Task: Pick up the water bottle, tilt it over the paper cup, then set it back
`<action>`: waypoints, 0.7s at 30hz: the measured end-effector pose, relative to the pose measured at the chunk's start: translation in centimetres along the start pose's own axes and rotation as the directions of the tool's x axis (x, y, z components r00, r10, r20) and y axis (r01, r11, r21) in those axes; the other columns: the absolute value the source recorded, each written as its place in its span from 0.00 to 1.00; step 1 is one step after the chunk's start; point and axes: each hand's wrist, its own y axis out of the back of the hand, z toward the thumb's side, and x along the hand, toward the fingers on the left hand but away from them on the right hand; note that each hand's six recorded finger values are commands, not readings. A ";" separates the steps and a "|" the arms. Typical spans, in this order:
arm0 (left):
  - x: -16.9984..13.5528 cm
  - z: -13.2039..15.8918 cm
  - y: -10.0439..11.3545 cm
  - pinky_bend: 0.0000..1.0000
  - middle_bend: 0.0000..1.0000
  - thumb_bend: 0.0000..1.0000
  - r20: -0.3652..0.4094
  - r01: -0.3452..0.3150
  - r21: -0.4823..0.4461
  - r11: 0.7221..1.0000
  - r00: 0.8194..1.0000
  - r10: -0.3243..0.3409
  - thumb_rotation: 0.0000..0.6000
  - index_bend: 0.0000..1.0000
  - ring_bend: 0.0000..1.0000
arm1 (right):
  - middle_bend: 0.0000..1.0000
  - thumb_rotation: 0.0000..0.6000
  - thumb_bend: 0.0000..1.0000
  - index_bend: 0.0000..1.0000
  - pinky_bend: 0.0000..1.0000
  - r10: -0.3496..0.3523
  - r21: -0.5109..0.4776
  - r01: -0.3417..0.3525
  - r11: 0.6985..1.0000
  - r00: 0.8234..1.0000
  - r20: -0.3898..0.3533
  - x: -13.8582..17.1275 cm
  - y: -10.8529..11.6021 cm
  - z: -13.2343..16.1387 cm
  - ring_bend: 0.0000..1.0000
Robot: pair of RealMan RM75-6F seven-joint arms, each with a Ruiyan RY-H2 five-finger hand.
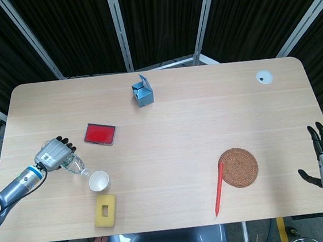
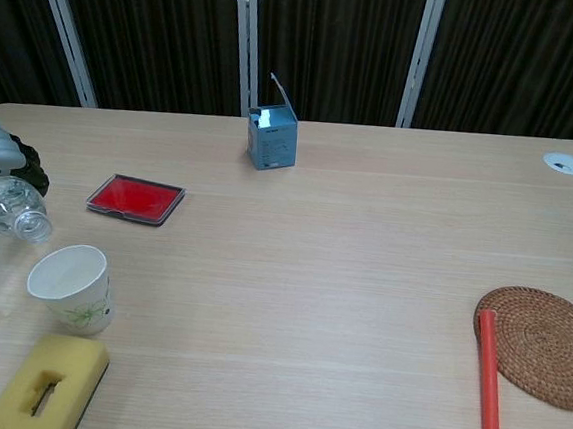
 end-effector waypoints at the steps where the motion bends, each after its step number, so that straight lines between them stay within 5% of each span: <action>1: 0.0 0.0 0.0 0.36 0.46 0.41 0.001 -0.001 0.003 1.000 1.000 0.001 1.00 0.60 0.31 | 0.00 1.00 0.00 0.00 0.00 0.000 0.000 0.000 1.000 1.000 0.000 0.0 0.0 0.0 0.00; 21: -0.2 -0.2 0.9 0.36 0.46 0.41 0.011 -0.040 0.143 0.989 0.999 0.038 1.00 0.60 0.31 | 0.00 1.00 0.00 0.00 0.00 0.002 -0.007 -0.002 1.000 1.000 0.005 -0.1 0.1 -0.2 0.00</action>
